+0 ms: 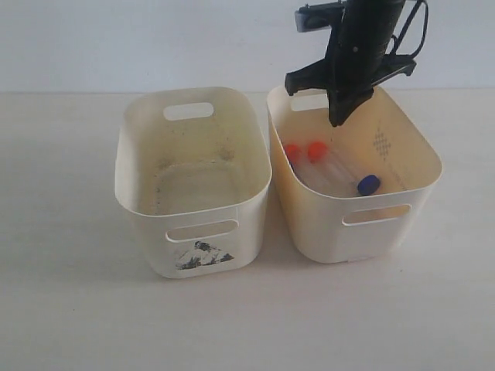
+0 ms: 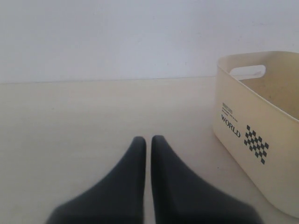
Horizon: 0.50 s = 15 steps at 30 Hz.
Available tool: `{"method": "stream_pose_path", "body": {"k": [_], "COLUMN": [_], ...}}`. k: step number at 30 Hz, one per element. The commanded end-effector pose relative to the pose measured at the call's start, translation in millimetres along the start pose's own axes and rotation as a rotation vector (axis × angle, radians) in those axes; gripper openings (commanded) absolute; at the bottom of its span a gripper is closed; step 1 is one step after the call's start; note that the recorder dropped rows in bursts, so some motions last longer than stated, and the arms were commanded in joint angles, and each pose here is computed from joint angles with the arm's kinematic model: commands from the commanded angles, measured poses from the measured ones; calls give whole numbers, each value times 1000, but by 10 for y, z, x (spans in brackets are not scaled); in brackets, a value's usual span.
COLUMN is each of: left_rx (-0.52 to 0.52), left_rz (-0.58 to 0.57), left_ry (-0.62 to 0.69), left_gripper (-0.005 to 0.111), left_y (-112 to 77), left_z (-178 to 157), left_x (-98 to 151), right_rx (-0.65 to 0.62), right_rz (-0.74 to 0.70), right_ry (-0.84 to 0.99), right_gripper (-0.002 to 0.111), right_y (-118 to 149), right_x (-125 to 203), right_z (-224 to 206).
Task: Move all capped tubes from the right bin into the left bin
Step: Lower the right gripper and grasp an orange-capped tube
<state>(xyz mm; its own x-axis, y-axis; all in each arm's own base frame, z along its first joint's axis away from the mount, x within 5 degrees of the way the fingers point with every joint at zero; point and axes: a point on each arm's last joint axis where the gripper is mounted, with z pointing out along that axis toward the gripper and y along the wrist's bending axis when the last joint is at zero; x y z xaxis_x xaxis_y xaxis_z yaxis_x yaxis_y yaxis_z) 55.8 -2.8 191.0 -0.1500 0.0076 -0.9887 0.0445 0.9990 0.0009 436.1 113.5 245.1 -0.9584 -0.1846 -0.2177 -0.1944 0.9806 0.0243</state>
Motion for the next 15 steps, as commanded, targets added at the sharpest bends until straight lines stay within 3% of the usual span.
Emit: {"method": "stream_pose_path", "body": {"k": [1,15], "left_rx": [-1,-1], "left_rz": [-7,-7], "left_ry": [-13,-13], "left_gripper": [4,4], "left_y": [1,1], "left_z": [-5,-5], "left_x": [-16,-16], "right_rx": [-15,-54], "right_rz": [12,37], "right_ry": [37,54], "right_gripper": [0,0], "right_y": [12,48], "right_x": [0,1], "right_z": [161,225]}}
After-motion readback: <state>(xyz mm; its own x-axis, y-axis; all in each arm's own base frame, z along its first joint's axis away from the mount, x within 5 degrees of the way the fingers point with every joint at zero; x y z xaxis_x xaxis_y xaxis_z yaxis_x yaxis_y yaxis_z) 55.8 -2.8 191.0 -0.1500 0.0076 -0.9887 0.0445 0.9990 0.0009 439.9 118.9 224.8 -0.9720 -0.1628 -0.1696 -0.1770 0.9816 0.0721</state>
